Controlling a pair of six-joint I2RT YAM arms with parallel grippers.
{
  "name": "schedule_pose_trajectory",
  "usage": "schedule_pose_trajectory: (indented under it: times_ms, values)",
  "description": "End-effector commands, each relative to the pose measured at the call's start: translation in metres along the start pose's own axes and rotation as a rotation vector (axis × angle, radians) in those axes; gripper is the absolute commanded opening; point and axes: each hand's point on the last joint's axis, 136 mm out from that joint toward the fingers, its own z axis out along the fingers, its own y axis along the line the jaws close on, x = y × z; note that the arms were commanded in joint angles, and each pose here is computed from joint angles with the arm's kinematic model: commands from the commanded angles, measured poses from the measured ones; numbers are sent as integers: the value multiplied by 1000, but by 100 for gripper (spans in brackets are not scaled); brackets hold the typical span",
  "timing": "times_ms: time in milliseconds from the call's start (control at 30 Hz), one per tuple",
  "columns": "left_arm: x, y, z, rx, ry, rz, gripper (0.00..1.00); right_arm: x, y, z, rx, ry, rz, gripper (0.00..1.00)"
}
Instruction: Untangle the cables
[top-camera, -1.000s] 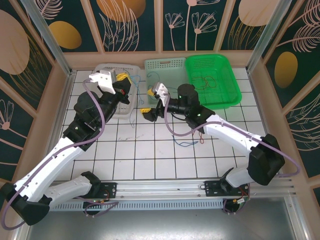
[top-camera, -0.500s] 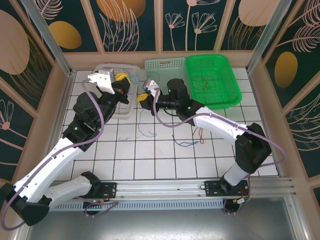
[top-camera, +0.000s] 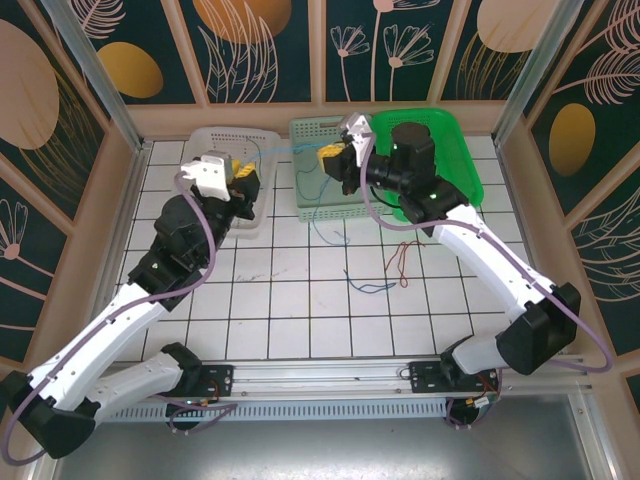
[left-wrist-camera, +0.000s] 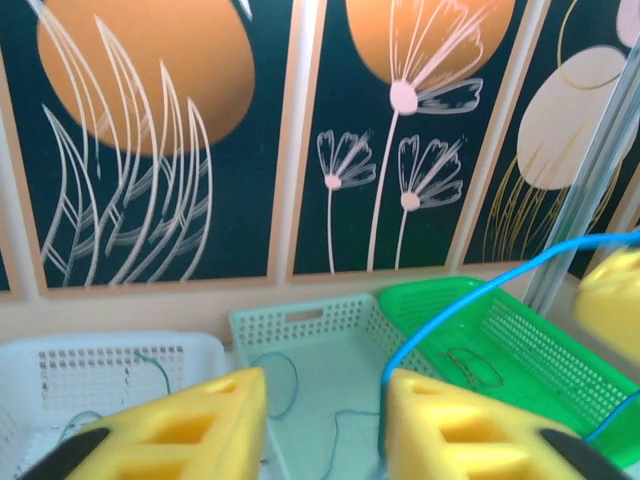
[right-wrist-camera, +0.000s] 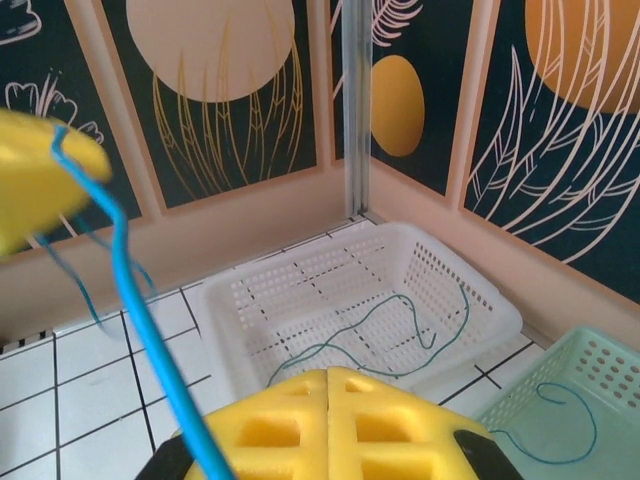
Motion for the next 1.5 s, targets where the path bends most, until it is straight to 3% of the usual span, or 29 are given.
schedule_pose_trajectory:
  times_ms: [0,233,267,433,767,1067,1467]
  values:
    - [20,6,6,-36,53,12,43,-1,2,-9,-8,52,28,0]
    - [27,9,3,-43,40,-4,55,-7,-9,-1,12,64,66,0]
    - [28,10,3,-47,44,-3,56,-10,-25,-6,49,54,76,0]
    - [43,15,2,-62,78,10,57,-22,-43,-14,70,19,125,0]
    - [74,21,4,-85,133,4,58,-42,-35,-25,52,-15,120,0]
    - [37,8,2,-13,-35,-55,81,-35,-21,-25,-26,19,138,0]
    - [19,-33,24,191,-128,-138,85,-27,0,-25,-149,29,154,0]
